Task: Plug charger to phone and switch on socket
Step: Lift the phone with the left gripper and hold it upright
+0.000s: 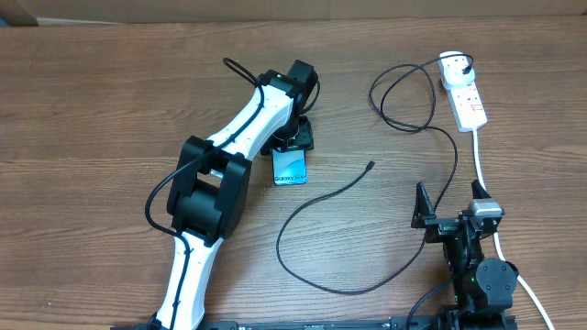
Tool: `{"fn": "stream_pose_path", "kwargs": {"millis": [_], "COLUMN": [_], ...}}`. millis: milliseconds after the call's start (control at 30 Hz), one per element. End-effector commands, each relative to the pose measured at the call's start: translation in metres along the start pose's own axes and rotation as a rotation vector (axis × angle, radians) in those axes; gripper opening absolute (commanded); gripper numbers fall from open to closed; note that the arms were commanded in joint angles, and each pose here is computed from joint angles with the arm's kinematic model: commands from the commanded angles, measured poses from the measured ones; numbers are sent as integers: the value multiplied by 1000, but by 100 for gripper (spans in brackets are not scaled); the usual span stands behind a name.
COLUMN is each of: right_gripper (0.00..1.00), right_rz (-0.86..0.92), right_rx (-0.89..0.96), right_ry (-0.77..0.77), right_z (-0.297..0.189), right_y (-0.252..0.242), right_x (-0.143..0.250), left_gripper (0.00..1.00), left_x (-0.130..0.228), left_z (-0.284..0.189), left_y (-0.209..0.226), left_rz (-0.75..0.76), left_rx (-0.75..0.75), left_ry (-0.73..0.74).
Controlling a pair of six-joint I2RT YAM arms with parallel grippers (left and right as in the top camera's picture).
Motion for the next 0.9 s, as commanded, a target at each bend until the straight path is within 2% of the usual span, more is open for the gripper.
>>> {"fn": "stream_pose_path", "kwargs": {"millis": [0, 333, 867], "right_gripper": [100, 100, 100], "right_rz": [-5, -5, -5], "right_rx": [3, 2, 3], "right_ry": [-4, -4, -4], "right_z": [0, 0, 0], "right_y": [0, 0, 0], "right_x": [2, 2, 2], "left_gripper": [73, 72, 70], "left_x": [15, 16, 11], "left_z": [32, 27, -20], "left_y": [7, 6, -10], "left_rz": [-13, -14, -28], "left_rx": [-38, -36, 39], "left_ry": [91, 105, 146]}}
Point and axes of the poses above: each gripper's point midway between its finger pads, its own z axis out along the fingers, its own y axis along the line the jaws close on, x = y × z, the point moved 1 cm from there along -z, back along the fingers, and after that the axes turned 12 degrees about -z, right-handed, at the moved point
